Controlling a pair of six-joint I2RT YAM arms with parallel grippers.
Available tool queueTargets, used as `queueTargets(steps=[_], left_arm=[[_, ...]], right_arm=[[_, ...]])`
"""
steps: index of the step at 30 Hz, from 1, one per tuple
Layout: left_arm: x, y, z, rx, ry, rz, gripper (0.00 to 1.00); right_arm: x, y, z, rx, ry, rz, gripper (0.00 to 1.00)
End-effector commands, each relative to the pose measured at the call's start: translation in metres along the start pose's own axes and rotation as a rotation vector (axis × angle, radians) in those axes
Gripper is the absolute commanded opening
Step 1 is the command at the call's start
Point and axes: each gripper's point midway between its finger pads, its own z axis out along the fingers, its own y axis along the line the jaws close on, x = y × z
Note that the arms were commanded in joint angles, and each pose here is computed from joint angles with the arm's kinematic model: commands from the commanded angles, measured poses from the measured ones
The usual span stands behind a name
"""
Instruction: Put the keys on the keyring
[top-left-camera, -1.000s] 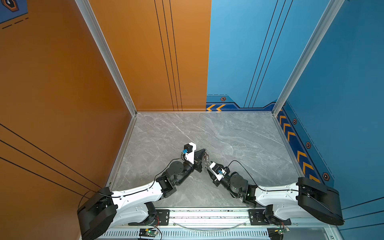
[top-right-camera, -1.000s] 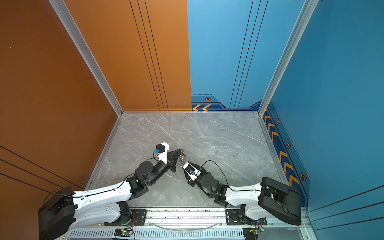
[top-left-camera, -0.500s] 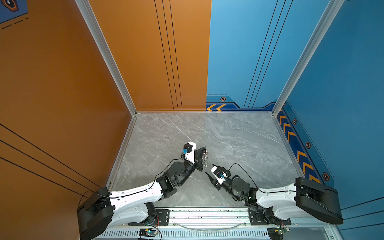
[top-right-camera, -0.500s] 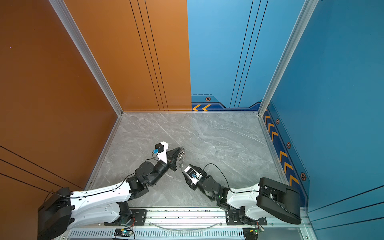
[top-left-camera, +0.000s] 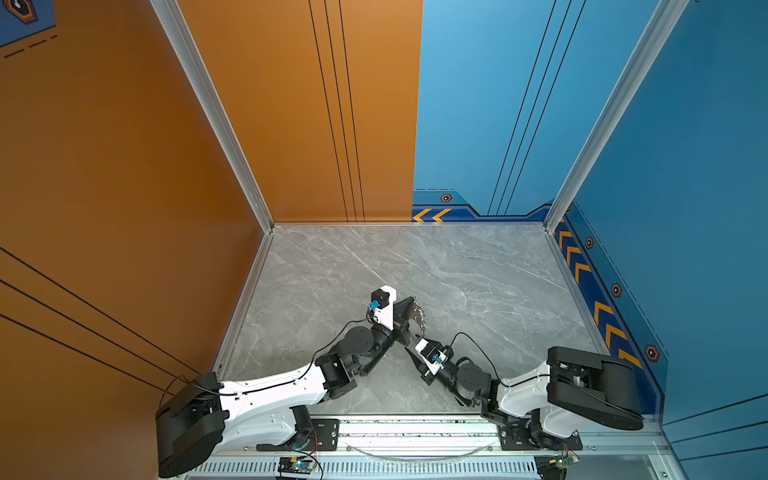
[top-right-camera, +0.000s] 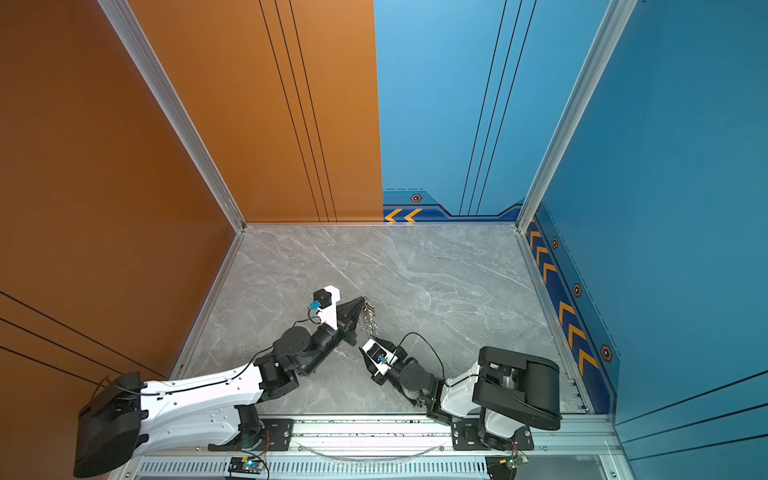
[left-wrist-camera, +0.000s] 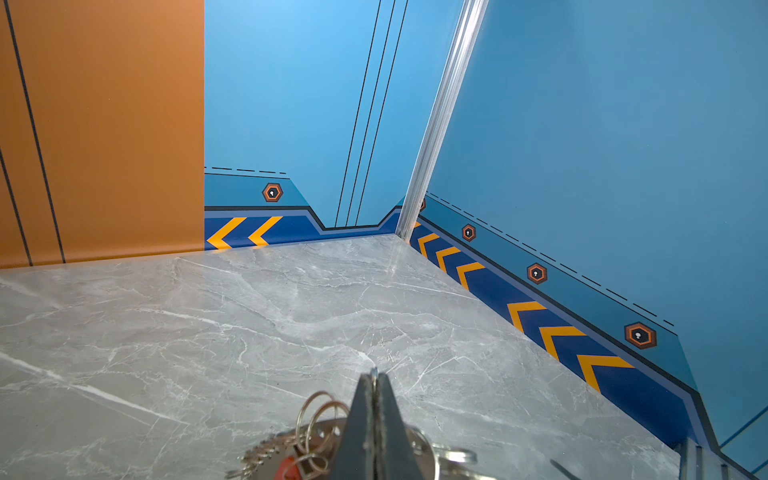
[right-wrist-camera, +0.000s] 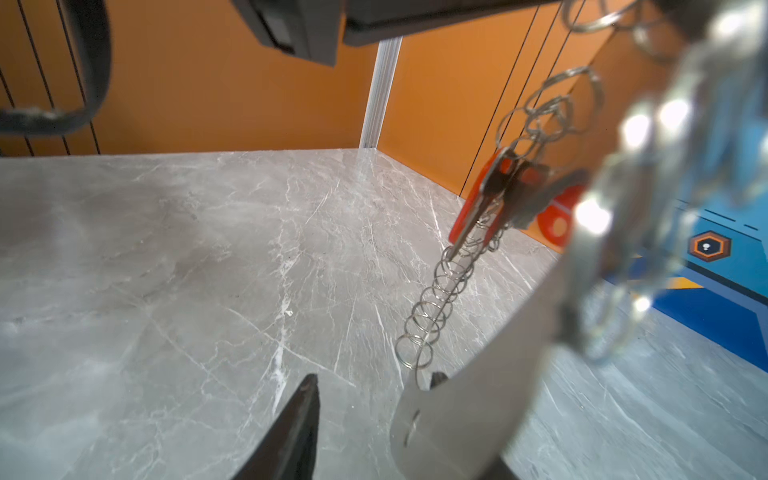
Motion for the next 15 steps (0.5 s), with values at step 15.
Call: queueTargets(steps=[15], left_arm=[[-0.015, 0.048, -0.003, -0.266, -0.027, 0.013, 0.0]], right_arm=[[-0.021, -0.039, -0.01, 0.143, 0.167, -0.065, 0.0]])
